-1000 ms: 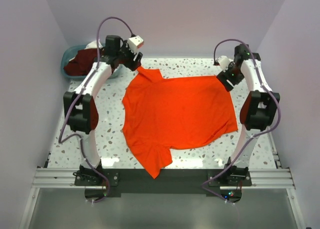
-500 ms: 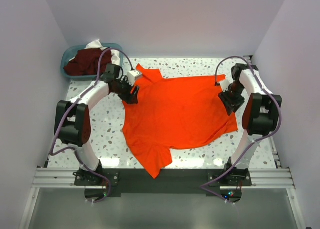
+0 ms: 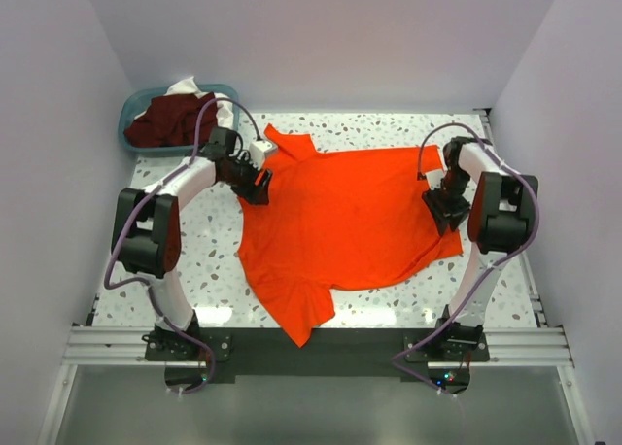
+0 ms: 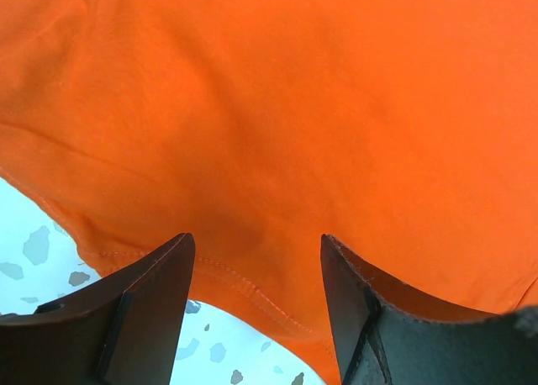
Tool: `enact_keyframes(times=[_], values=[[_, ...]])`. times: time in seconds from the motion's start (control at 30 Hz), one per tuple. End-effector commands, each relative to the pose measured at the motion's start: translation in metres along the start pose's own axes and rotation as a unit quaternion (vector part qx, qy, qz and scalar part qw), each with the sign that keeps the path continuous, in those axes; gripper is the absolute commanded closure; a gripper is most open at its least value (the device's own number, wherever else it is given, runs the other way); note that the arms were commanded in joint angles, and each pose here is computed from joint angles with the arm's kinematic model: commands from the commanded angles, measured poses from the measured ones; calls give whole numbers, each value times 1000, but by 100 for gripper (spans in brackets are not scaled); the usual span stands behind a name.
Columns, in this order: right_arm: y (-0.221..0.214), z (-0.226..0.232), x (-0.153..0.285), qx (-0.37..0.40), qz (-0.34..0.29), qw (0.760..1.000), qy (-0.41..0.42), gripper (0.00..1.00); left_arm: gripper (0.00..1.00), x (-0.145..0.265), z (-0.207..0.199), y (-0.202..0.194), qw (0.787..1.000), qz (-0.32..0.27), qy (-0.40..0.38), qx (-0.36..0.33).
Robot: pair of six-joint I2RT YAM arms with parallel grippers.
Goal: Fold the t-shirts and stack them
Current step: Fold the tshirt
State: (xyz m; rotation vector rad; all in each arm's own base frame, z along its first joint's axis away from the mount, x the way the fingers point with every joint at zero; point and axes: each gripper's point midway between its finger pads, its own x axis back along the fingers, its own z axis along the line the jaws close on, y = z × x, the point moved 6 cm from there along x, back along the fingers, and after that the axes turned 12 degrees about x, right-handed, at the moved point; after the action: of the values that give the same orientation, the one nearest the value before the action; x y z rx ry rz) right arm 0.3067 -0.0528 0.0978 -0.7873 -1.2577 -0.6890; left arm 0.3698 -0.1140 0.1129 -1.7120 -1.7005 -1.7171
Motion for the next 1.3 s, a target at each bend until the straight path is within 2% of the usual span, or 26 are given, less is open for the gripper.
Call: enact_keyframes(times=[0.0, 0.07, 0.17, 0.2, 0.27, 0.3, 0.4, 0.57, 0.7, 0.77, 0.9, 0.93, 1.03, 1.17, 1.23, 1.27], values=[[2, -9, -3, -18, -1, 1000, -20, 55, 33, 2, 0, 20, 1000, -24, 6, -6], [4, -9, -5, -19, 0, 1000, -17, 56, 33, 1, 1, 19, 1000, -21, 6, -6], [3, -8, -4, -19, 3, 1000, -9, 63, 33, -1, 3, 20, 1000, -21, 10, -8], [2, -7, -3, -17, 5, 1000, -5, 70, 33, -1, 4, 21, 1000, -21, 11, -9], [-3, -5, 2, -18, 6, 1000, -1, 77, 33, -4, 5, 20, 1000, -18, 12, -7], [-5, -6, 3, -16, 7, 1000, -1, 88, 33, -3, 6, 21, 1000, -20, 13, -9], [-14, -2, 15, -19, 7, 1000, 4, 100, 34, -4, 6, 21, 1000, -17, 16, -8], [-41, 10, 40, -17, 1, 1000, -3, 100, 36, -3, 9, 19, 1000, -13, 25, -7], [-68, 19, 40, 3, 22, 1000, -20, 100, 37, 0, 9, 17, 999, -9, 31, -7], [-78, 26, 29, 9, 36, 999, -19, 97, 37, 1, 7, 16, 999, -9, 31, -7], [-95, 33, 12, 18, 63, 997, -32, 84, 37, 4, 6, 11, 1000, -2, 31, -5], [-97, 33, 10, 19, 67, 997, -38, 84, 37, 5, 5, 8, 1000, 3, 31, -4], [-106, 25, 8, 28, 83, 992, -86, 79, 38, 12, 0, 5, 999, 6, 31, -1], [-99, 10, 17, 24, 58, 989, -136, 62, 40, 25, -6, -1, 999, 8, 43, 3], [-86, 2, 32, 11, 20, 988, -152, 62, 41, 26, -5, -4, 998, 17, 52, 8], [-77, 5, 32, 13, -8, 992, -126, 61, 42, 25, -4, -6, 998, 29, 56, 12]])
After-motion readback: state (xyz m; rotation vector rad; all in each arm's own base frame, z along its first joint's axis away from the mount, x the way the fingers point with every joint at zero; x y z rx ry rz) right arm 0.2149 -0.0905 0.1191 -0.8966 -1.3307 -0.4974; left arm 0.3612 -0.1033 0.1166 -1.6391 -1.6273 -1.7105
